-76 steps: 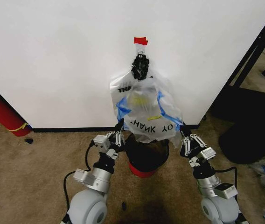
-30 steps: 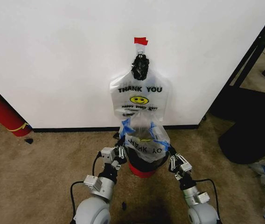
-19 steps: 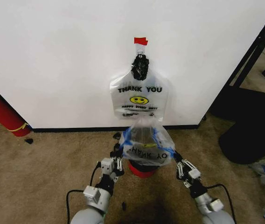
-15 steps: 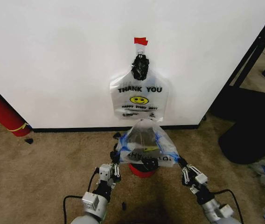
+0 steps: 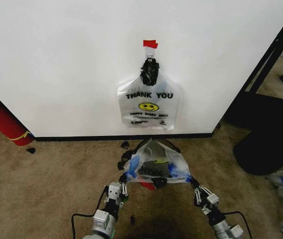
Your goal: Pick up the garbage bag from the wall and place it over the trash bin.
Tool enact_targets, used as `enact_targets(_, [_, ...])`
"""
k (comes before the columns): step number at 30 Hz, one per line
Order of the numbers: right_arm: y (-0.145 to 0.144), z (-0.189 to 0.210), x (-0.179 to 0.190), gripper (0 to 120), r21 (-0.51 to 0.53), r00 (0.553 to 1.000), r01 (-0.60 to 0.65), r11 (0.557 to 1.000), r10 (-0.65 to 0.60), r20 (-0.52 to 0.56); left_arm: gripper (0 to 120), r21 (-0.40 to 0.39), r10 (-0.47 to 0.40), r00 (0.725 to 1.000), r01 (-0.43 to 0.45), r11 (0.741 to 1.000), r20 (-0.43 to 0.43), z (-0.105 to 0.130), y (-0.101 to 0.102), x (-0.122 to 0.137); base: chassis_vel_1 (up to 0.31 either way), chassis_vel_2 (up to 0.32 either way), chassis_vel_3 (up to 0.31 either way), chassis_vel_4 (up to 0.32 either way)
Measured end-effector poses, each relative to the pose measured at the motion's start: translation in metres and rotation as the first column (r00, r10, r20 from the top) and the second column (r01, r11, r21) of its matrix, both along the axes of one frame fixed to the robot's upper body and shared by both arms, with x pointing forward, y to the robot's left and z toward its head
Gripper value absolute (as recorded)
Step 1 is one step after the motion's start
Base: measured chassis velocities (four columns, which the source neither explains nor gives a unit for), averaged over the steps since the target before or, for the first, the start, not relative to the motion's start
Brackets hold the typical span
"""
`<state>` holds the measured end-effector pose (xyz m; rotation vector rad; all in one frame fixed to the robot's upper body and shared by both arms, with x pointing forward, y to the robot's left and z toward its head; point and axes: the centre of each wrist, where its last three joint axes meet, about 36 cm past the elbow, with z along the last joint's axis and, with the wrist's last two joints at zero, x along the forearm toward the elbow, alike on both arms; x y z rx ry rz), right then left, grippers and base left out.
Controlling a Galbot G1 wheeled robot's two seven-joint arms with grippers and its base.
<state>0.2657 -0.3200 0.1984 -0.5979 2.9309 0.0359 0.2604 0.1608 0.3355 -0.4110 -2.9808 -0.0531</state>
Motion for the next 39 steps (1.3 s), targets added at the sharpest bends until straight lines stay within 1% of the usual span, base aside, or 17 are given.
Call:
enact_targets(12, [0.009,-0.011,0.007,0,0.082,0.998,0.054,0.995,-0.053,-0.02,0,0.012,-0.004,1.0,0.004,1.0,-0.002,-0.008,-0.002,0.011,0.0,0.0,0.0,0.0])
enact_targets(20, [0.019,-0.02,0.013,0,0.135,0.995,0.092,0.987,-0.087,-0.039,0,0.039,-0.011,1.0,0.011,0.999,-0.019,-0.015,0.001,0.017,0.0,0.0,0.0,0.0])
enact_targets(26, [0.042,-0.02,0.022,0,0.24,0.99,0.132,0.962,-0.115,-0.084,0,0.069,-0.02,0.999,0.024,0.997,-0.049,-0.022,0.002,0.023,0.0,0.0,0.0,0.0])
enact_targets(28, [0.045,-0.019,0.024,0,0.253,0.989,0.137,0.958,-0.118,-0.089,0,0.073,-0.023,0.998,0.027,0.997,-0.054,-0.022,0.003,0.024,0.0,0.0,0.0,0.0])
enact_targets(30, [0.056,-0.018,0.029,0,0.289,0.986,0.153,0.945,-0.127,-0.106,0,0.085,-0.034,0.997,0.04,0.996,-0.074,-0.023,0.003,0.024,0.0,0.0,0.0,0.0])
enact_targets(33, [0.066,-0.021,0.034,13,0.318,0.982,0.174,0.932,-0.139,-0.13,11,0.093,-0.05,0.994,0.059,0.994,-0.093,-0.023,0.005,0.022,0.0,0.0,0.0,0.0])
enact_targets(35, [0.067,-0.021,0.035,15,0.32,0.981,0.176,0.931,-0.14,-0.133,13,0.091,-0.054,0.994,0.063,0.994,-0.094,-0.021,0.005,0.022,0.0,0.0,0.0,0.0])
enact_targets(36, [0.068,-0.019,0.035,20,0.322,0.981,0.176,0.93,-0.139,-0.134,19,0.073,-0.071,0.993,0.078,0.994,-0.092,-0.015,0.006,0.02,0.0,0.0,0.0,0.0])
enact_targets(37, [0.065,-0.015,0.034,25,0.318,0.983,0.167,0.933,-0.133,-0.124,23,0.055,-0.08,0.992,0.085,0.995,-0.093,-0.011,0.006,0.018,0.0,0.0,0.0,0.0])
enact_targets(39, [0.055,-0.005,0.032,32,0.29,0.99,0.128,0.948,-0.105,-0.092,32,0.031,-0.1,0.991,0.103,0.994,-0.088,-0.001,0.008,0.013,0.0,0.0,0.0,0.0])
